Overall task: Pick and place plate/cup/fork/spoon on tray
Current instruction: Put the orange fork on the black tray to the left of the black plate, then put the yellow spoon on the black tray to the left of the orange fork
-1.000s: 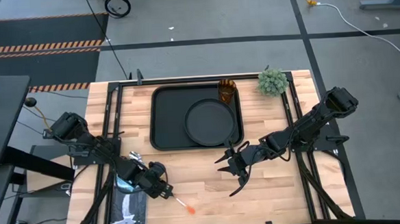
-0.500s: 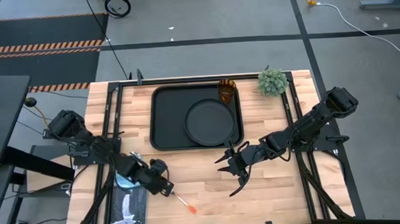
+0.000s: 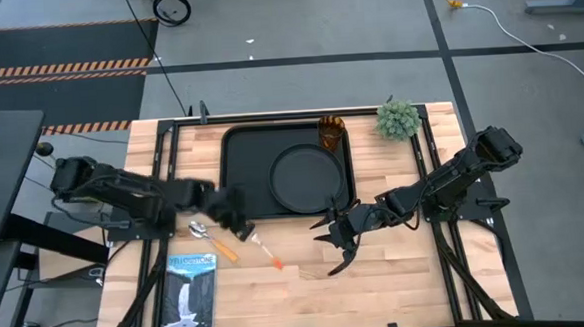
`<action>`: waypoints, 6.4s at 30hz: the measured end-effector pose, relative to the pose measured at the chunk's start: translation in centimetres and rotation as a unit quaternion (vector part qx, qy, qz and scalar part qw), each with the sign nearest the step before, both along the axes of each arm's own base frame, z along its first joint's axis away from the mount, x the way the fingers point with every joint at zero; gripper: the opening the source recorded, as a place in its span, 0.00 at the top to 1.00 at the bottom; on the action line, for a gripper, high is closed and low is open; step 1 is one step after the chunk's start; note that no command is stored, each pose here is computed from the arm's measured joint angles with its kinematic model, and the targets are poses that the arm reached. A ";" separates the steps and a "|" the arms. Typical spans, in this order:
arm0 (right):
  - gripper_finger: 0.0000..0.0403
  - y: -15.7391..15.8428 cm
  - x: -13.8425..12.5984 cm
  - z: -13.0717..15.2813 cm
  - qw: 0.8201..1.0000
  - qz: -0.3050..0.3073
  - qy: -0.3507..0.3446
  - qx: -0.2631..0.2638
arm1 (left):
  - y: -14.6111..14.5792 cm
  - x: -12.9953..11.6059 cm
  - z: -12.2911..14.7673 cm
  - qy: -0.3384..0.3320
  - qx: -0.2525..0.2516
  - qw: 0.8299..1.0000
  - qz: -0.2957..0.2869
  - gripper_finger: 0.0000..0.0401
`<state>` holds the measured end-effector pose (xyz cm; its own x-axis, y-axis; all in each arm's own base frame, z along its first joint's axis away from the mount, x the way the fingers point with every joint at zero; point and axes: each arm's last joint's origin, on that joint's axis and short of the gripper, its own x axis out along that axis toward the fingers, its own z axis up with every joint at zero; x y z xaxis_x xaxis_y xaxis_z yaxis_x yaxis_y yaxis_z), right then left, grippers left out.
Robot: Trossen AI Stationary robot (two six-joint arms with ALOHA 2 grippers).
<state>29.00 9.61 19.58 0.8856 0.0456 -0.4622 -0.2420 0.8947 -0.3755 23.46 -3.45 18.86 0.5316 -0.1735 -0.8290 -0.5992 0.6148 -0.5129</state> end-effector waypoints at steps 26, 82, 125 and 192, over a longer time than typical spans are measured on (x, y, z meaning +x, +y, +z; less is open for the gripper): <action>0.64 -7.7 1.7 0.6 0.986 -0.161 -0.034 -0.007 | 16.5 -3.1 4.8 -0.068 0.151 0.980 -0.113 0.97; 0.64 -8.1 2.1 1.4 0.976 -0.185 -0.086 0.074 | 26.7 7.4 -1.5 0.015 0.141 0.930 -0.340 0.96; 0.64 -8.0 2.1 1.4 0.977 -0.181 -0.085 0.068 | 20.0 7.2 2.0 0.174 0.042 0.950 -0.257 0.69; 0.64 -7.4 2.2 1.6 0.985 -0.119 -0.083 0.098 | -5.0 -3.9 -3.5 0.211 0.280 0.778 -0.522 0.55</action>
<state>31.21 2.17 21.16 0.9446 -0.0981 -0.3133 0.0328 0.9777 -0.2073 19.58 -8.47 15.32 0.0044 0.1233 -0.9924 0.3341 0.9352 0.1177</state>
